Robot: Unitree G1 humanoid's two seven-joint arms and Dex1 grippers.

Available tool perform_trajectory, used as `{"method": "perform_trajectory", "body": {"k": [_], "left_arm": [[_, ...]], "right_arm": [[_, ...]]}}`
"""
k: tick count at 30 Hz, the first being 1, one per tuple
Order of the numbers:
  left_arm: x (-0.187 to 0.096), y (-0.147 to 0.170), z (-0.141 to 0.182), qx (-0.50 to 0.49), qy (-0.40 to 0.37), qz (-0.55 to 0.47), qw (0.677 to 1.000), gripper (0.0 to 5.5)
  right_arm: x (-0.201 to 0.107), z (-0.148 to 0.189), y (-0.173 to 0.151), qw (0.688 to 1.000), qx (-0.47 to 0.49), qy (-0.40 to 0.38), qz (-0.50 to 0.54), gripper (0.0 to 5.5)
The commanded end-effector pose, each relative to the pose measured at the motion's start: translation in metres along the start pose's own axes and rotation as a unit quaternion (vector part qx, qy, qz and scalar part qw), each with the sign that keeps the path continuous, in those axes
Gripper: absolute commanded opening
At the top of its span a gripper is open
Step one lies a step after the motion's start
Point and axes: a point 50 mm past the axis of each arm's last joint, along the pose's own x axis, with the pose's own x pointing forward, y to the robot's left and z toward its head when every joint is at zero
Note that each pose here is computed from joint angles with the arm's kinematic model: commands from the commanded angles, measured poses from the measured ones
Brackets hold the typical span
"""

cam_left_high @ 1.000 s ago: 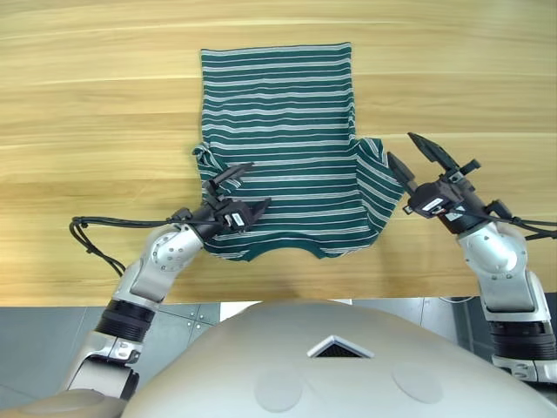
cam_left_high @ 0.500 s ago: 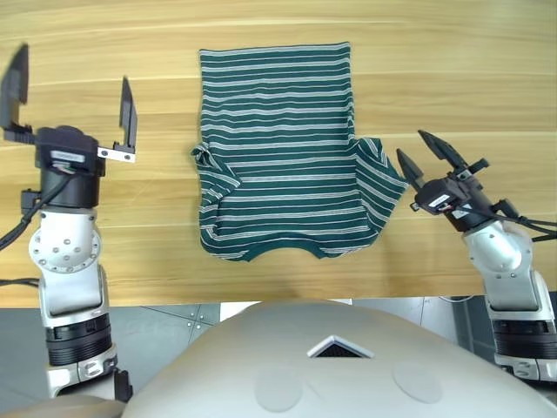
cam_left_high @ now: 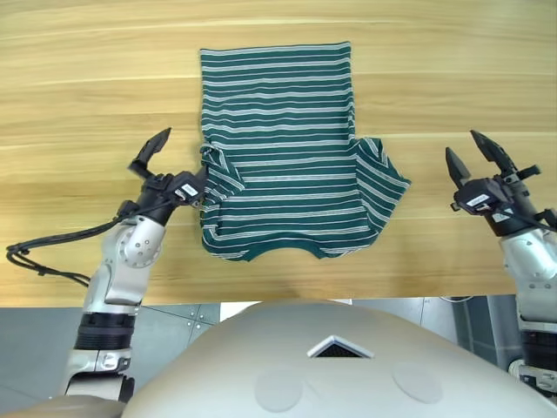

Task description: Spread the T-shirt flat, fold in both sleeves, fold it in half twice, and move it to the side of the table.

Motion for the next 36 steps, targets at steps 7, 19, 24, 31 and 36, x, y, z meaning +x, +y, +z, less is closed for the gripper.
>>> {"method": "perform_trajectory", "body": {"k": [7, 19, 24, 31, 36], "left_arm": [[0.026, 0.004, 0.005, 0.01, -0.023, 0.011, 1.0, 4.81], [0.046, -0.021, -0.003, 0.043, -0.028, -0.066, 0.997, 4.81], [0.036, 0.013, 0.022, 0.012, -0.115, 0.056, 0.992, 4.81], [-0.016, 0.061, 0.037, -0.052, -0.153, 0.19, 0.968, 4.81], [-0.056, 0.009, 0.034, -0.153, -0.123, -0.028, 0.98, 4.81]], "right_arm": [[0.001, -0.001, 0.008, 1.0, 0.001, 0.001, 0.007, 1.99], [0.002, 0.004, 0.009, 1.0, 0.003, -0.007, 0.01, 1.99], [0.0, 0.004, 0.011, 1.0, 0.006, -0.005, 0.011, 1.99], [0.001, 0.006, 0.012, 1.0, 0.009, -0.008, 0.016, 1.99], [-0.001, 0.006, 0.013, 1.0, 0.011, -0.002, 0.019, 1.99]]}}
